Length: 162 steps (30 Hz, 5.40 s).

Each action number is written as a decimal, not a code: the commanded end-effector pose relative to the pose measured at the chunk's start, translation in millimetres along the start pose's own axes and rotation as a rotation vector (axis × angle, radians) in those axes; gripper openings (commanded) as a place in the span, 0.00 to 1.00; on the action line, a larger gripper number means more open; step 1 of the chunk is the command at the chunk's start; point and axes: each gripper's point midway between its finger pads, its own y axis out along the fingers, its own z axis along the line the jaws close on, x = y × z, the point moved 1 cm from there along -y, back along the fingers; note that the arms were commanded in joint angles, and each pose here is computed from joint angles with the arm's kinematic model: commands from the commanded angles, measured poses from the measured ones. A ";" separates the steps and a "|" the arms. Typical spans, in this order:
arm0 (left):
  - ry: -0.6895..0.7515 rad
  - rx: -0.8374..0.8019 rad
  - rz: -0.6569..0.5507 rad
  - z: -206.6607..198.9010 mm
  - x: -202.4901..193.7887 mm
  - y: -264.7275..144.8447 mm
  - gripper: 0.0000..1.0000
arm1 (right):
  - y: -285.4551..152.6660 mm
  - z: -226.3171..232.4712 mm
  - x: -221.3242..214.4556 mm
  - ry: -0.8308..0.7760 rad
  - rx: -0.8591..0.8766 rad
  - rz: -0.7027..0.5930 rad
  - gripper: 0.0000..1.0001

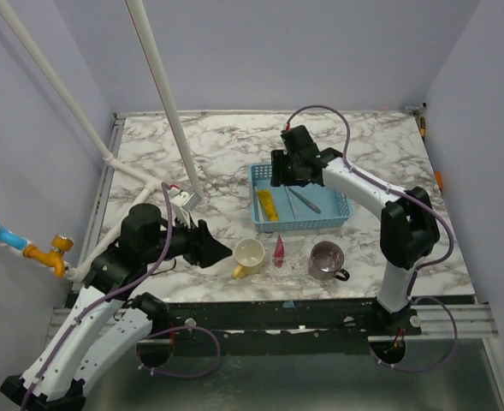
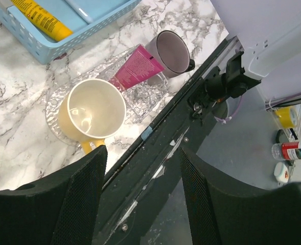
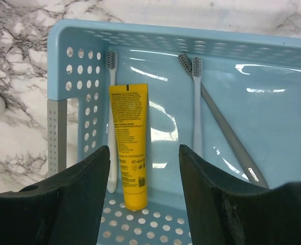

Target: Prepare toiletry sets of a toothbrush and toothpaste on the tray

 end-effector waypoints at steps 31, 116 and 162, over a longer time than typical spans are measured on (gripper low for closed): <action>0.049 -0.123 0.008 -12.6 -6.5 -4.7 0.60 | 70.2 1.4 -80.6 -0.246 -0.190 0.286 0.58; 0.008 -0.491 -0.172 -82.3 28.0 -27.9 0.60 | -311.4 199.1 -32.5 0.046 1.296 -0.444 0.13; -0.007 -0.572 -0.290 -94.0 35.3 -40.5 0.23 | -305.8 256.5 -35.3 0.165 1.207 -0.661 0.17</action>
